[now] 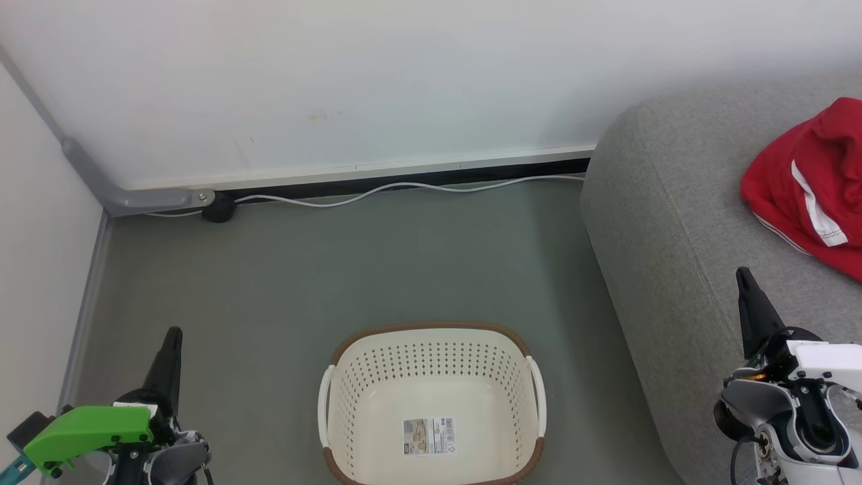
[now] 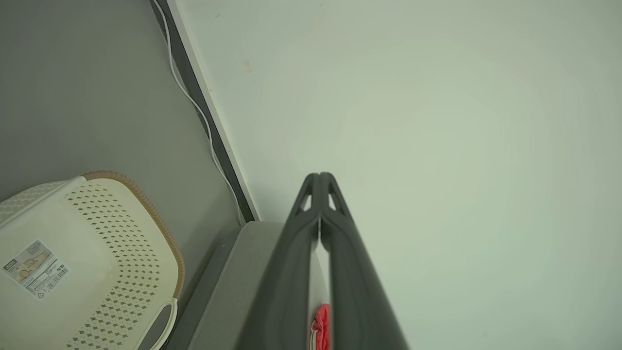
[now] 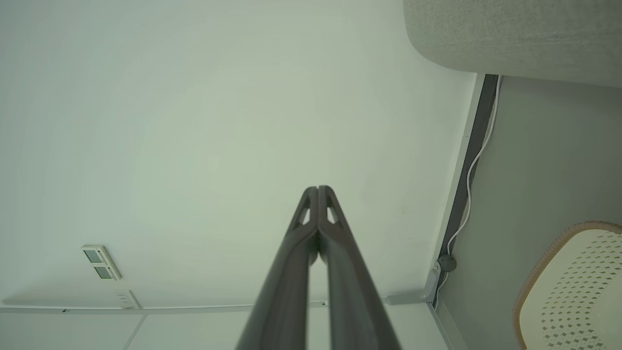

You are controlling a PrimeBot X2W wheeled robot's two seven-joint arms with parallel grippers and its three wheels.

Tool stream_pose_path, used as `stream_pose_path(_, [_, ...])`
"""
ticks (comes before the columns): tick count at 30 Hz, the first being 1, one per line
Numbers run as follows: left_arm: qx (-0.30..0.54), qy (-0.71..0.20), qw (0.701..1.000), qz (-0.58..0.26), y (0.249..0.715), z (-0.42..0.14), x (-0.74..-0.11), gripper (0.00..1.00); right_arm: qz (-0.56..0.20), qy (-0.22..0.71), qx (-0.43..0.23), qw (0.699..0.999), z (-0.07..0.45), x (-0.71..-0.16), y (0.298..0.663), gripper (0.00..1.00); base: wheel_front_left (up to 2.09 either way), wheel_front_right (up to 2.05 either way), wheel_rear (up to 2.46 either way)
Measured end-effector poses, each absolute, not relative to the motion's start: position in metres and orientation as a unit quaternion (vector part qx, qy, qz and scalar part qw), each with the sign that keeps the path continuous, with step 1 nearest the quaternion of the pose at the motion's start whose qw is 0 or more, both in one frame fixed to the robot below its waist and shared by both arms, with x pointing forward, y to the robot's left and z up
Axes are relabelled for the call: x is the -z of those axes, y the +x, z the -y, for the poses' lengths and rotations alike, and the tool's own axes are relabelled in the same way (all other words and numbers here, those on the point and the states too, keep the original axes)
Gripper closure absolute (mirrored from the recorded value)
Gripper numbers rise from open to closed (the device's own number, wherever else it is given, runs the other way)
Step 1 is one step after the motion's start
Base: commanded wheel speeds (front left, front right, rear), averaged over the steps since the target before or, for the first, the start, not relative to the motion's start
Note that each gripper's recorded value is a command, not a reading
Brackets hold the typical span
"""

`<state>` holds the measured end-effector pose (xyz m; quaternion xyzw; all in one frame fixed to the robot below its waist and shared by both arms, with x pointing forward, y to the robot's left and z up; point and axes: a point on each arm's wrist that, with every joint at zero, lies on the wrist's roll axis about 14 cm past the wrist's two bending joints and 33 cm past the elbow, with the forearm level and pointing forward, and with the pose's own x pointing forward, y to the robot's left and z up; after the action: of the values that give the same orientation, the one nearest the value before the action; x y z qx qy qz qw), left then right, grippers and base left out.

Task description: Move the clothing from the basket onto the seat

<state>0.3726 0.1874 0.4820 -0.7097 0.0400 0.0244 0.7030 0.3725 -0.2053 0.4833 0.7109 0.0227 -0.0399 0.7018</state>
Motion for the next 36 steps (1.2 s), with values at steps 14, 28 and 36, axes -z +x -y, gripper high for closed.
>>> stream_pose_path(14, [-0.023,-0.710,0.703,-0.041,0.3727,-0.1871,-0.4821,1.00,-0.023,0.711,0.039,0.702,0.2051,-0.4835,0.3726,1.00,0.00,0.00,0.00])
stream_pose_path(28, [-0.023,-0.710,0.703,-0.041,0.3728,-0.1870,-0.4822,1.00,-0.022,0.713,0.039,0.700,0.2049,-0.4837,0.3727,1.00,0.00,0.00,0.00])
stream_pose_path(36, [-0.022,-0.710,0.702,-0.041,0.3728,-0.1868,-0.4824,1.00,-0.022,0.713,0.039,0.700,0.2048,-0.4837,0.3727,1.00,0.00,0.00,0.00])
